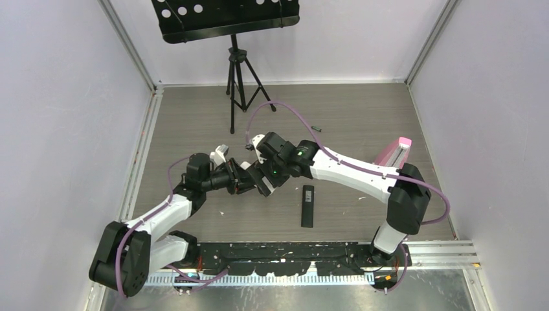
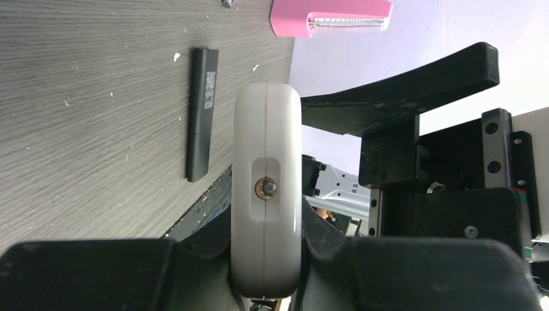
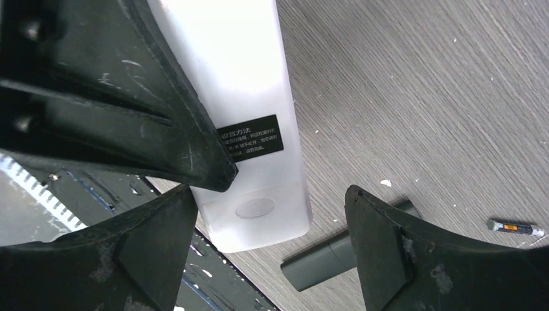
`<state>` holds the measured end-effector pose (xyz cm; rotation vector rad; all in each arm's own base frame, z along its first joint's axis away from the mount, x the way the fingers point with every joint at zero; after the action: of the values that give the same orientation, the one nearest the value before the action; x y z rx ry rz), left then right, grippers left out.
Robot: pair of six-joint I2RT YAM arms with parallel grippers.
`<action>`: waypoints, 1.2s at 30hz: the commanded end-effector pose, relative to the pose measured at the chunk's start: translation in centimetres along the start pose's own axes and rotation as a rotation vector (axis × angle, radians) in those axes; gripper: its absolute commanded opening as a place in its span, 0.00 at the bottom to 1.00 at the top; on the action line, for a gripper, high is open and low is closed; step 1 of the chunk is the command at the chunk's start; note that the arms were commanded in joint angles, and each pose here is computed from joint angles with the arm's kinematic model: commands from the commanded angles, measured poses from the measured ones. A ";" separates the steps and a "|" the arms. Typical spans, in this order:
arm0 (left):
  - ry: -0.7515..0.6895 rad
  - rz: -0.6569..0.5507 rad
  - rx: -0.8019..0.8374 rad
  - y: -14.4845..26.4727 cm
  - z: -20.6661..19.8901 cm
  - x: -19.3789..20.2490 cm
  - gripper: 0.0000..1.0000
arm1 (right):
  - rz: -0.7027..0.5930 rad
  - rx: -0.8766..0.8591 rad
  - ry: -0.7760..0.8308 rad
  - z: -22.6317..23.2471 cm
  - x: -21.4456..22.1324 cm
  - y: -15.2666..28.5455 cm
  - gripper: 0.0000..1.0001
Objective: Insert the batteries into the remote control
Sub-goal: Load the battery cover into the remote control, then adjust the remote control.
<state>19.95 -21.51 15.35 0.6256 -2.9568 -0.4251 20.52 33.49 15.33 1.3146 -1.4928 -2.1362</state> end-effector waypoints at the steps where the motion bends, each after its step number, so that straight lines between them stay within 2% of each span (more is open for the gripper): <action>1: -0.071 0.033 0.091 0.6 -2.7 0.4 0.00 | -0.189 -0.083 -0.066 1.2 -3.1 3.5 0.87; 6: -0.086 0.023 0.092 0.7 -3.2 0.2 0.00 | -0.289 -0.128 -0.173 1.6 -3.8 5.6 0.87; 8: -0.091 0.019 0.094 0.8 -3.4 0.2 0.00 | -0.341 -0.116 -0.266 1.0 -4.2 6.5 0.87; 12: -0.105 -0.016 0.118 1.1 -4.4 0.0 0.00 | -0.452 -0.010 -0.598 -2.2 -4.2 7.9 0.85; 15: -0.112 -0.055 0.141 1.4 -5.5 -0.4 0.00 | -0.524 0.024 -0.857 -4.1 -3.5 9.1 0.77; 17: -0.107 -0.073 0.162 1.7 -6.3 -0.5 0.00 | -0.579 -0.011 -0.945 -4.2 -3.5 9.8 0.72; 24: -0.074 -0.112 0.205 2.2 -7.8 -0.8 0.00 | -0.682 -0.228 -1.025 -2.3 -5.4 10.6 0.66; 31: -0.023 -0.123 0.248 2.7 -8.8 -0.7 0.00 | -0.610 -0.280 -1.068 -1.4 -5.2 8.7 0.52; 36: -0.007 -0.131 0.273 3.0 -9.8 -0.7 0.00 | -0.593 -0.302 -1.081 -1.0 -4.5 8.2 0.49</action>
<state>20.62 -21.08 21.86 0.8081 -2.9509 -0.1755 21.66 31.20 23.29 0.4987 -1.0942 -3.5563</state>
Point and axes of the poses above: each gripper's point midway between its finger pads, its own y axis back along the fingers, its own z axis along the line the jaws close on, x = y × z, the point moved 2 cm from there along y, back along the fingers, and after that the axes turned 3 degrees about y, right-handed, at the moved point
